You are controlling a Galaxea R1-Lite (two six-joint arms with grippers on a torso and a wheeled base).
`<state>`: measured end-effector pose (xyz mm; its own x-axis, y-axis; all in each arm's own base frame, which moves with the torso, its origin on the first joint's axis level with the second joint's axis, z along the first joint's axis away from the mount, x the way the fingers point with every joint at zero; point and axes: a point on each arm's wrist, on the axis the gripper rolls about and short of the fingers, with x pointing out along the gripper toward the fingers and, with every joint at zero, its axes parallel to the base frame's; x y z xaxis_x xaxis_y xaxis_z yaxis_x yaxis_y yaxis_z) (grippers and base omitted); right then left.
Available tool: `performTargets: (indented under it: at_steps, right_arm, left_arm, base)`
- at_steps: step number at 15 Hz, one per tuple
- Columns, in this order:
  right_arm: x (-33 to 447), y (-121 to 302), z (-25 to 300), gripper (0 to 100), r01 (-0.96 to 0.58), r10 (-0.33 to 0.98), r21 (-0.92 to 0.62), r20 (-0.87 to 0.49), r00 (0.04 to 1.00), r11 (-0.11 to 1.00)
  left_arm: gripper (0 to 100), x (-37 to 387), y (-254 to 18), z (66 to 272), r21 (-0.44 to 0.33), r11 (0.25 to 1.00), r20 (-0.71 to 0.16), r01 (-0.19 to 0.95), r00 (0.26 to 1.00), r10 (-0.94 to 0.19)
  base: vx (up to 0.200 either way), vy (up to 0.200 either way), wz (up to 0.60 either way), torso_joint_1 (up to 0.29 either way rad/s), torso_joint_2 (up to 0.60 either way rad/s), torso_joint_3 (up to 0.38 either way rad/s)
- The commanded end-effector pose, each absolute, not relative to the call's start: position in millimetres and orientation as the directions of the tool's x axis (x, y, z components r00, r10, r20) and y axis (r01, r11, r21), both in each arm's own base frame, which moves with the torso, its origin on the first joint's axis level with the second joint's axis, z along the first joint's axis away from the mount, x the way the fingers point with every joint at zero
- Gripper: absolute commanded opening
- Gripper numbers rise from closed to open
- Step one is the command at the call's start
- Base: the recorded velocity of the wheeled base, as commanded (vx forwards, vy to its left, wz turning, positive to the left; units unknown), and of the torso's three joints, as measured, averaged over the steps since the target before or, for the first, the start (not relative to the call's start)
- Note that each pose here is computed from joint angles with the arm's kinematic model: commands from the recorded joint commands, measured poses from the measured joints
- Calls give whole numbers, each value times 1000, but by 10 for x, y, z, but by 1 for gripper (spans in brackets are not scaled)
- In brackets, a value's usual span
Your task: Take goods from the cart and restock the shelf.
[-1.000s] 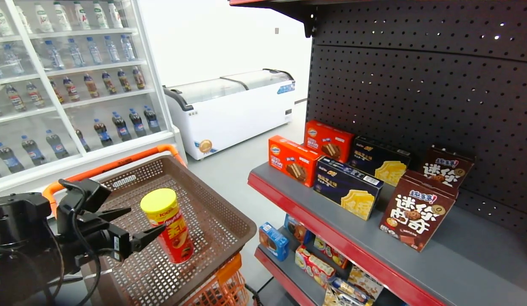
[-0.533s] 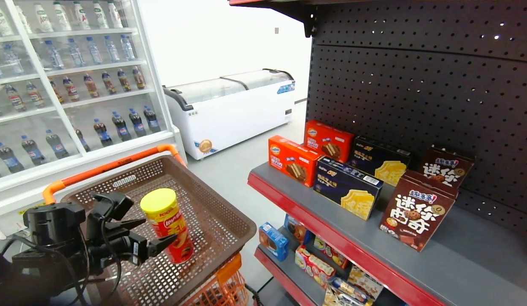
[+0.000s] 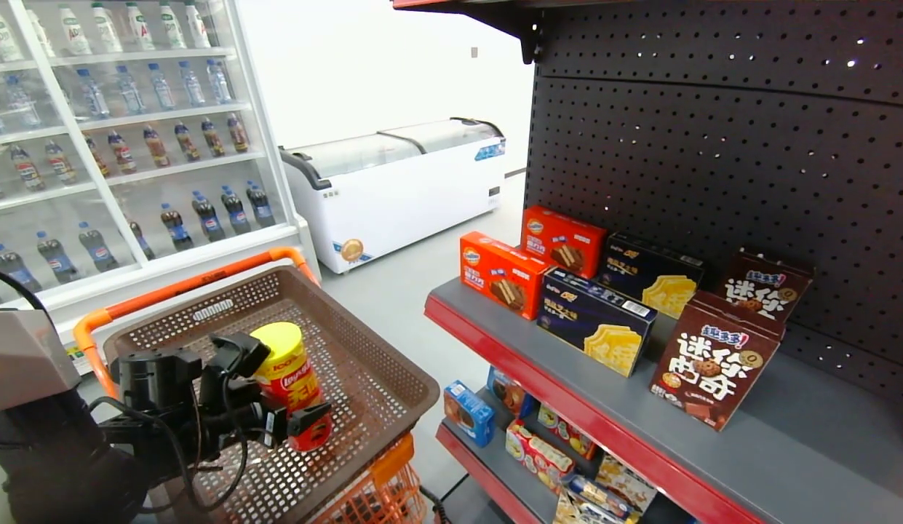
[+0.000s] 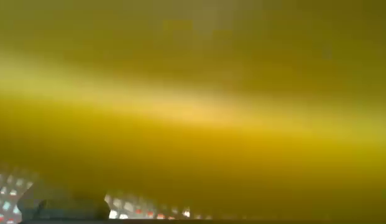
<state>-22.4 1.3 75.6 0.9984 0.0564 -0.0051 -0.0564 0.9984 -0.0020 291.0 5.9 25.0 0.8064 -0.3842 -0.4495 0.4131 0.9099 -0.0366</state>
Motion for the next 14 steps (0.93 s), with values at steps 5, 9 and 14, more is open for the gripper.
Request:
performTargets:
  at_steps: [5,9,14]
  right_arm:
    - [-225,13,756,100,-57,57,-3,-5,998,998]
    - [-225,13,756,100,-57,57,-3,-5,998,998]
    - [-224,13,756,100,-57,57,-3,-6,998,998]
  left_arm:
    - [0,3113,81,274,8,909,-402,416,834,-378]
    - [0,3067,86,570,94,916,-326,390,881,-342]
    - [0,2728,38,1236,165,910,-185,379,919,-349]
  base:
    - [0,0,0,0,0,0]
    - [0,0,0,0,0,0]
    - [0,0,0,0,0,0]
